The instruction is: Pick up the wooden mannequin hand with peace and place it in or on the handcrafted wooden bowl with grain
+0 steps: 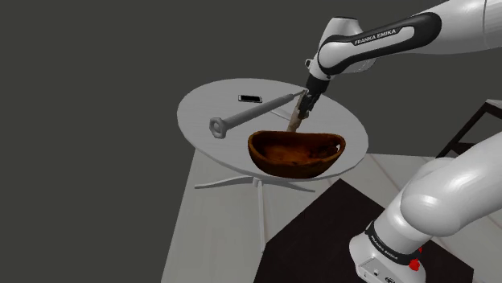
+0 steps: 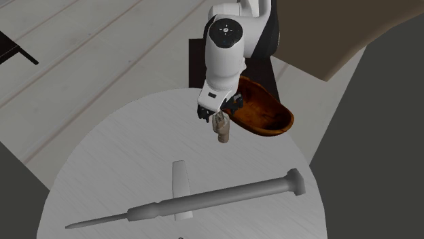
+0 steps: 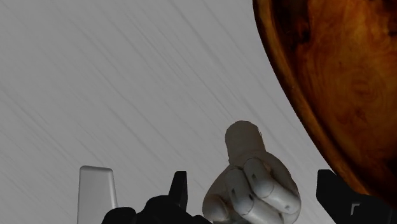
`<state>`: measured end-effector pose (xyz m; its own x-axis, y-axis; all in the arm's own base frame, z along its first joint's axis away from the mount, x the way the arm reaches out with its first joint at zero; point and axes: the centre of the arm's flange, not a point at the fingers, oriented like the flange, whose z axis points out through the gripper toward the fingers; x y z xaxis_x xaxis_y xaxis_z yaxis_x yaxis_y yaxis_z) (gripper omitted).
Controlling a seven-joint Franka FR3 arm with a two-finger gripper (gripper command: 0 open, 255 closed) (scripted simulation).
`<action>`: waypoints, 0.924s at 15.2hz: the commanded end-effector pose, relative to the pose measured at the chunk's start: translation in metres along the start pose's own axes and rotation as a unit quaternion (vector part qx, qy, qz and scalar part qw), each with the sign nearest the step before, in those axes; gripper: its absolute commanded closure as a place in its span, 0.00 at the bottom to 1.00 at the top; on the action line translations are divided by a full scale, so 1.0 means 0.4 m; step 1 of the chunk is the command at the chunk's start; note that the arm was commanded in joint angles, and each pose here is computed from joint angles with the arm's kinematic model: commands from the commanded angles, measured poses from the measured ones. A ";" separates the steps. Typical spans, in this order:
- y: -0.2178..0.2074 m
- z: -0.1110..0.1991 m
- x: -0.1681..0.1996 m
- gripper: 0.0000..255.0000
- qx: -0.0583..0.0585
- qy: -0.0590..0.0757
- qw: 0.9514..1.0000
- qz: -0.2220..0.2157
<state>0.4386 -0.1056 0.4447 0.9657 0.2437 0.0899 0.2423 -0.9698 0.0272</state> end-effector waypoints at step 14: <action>0.001 -0.052 0.005 1.00 0.000 0.000 1.000 0.000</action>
<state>0.4386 -0.1064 0.4608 0.9657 0.2437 0.0898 0.2422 -0.9698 0.0272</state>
